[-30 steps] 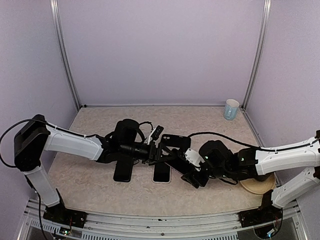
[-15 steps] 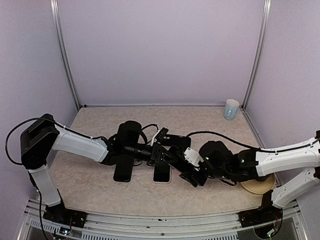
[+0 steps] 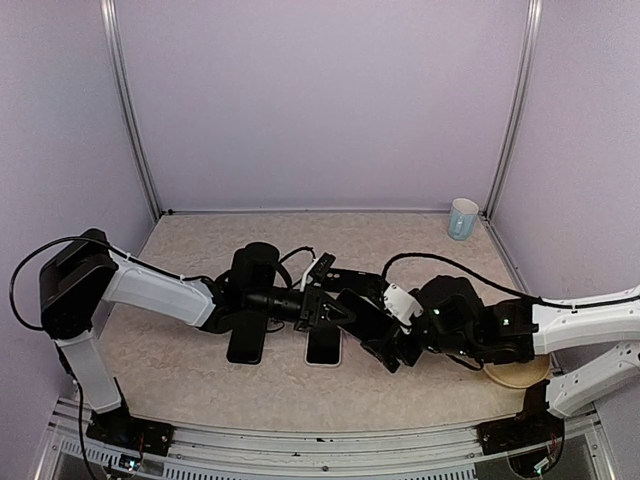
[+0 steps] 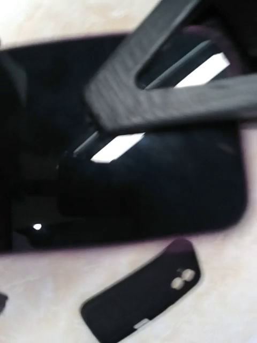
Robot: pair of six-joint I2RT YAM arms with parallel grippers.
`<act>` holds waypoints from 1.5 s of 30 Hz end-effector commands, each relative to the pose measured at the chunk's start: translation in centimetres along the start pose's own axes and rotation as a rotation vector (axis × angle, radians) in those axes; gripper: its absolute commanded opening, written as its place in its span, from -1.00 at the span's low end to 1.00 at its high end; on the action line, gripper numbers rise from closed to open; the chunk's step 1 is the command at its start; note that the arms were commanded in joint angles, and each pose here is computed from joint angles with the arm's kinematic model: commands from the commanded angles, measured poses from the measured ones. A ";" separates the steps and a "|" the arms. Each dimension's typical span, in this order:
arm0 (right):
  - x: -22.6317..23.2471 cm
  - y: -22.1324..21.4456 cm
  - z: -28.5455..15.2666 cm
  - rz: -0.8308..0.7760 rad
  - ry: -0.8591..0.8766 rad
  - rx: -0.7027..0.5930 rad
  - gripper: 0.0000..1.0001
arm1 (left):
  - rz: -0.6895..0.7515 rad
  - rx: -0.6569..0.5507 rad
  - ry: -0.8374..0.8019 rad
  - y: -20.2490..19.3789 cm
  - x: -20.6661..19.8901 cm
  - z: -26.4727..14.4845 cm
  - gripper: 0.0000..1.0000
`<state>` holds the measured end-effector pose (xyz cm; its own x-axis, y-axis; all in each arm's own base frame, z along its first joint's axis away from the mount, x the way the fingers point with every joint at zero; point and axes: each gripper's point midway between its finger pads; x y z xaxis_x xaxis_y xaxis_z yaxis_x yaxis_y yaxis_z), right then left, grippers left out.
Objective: Put the phone into the phone case
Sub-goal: Pass from the right arm to the left, then pass from the left arm to the right
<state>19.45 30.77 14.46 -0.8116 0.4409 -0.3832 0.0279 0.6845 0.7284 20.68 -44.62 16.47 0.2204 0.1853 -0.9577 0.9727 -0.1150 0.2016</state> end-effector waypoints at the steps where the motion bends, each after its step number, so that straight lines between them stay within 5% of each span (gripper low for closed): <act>1: -0.9 3.1 -2.7 0.112 0.020 -0.168 0.99 | 0.107 -0.096 -0.086 1.4 -3.5 -2.2 -1.00; 10: -3.3 4.8 -6.7 0.400 0.083 -0.397 0.99 | 0.200 -0.230 -0.211 2.1 -6.5 -5.8 -1.00; 23: -5.1 7.5 -8.8 0.699 0.237 -0.567 0.99 | 0.269 -0.199 -0.391 0.5 -10.2 -5.7 -1.00; 45: -1.9 11.2 -7.8 0.737 0.580 -0.644 0.57 | 0.227 -0.205 -0.396 1.3 -9.4 -3.9 -1.00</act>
<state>17.53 32.77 26.08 -0.8485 0.2469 0.4681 0.4599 -0.0937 0.8830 19.94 -42.50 23.67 0.3633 -0.1348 -0.9219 0.9316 0.0432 0.3608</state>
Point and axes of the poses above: each gripper's point midway between its finger pads, its own z axis out along the fingers, its own x axis along the line the jaws close on, y = z × x, and after that the axes turned 15 degrees about -z, right-handed
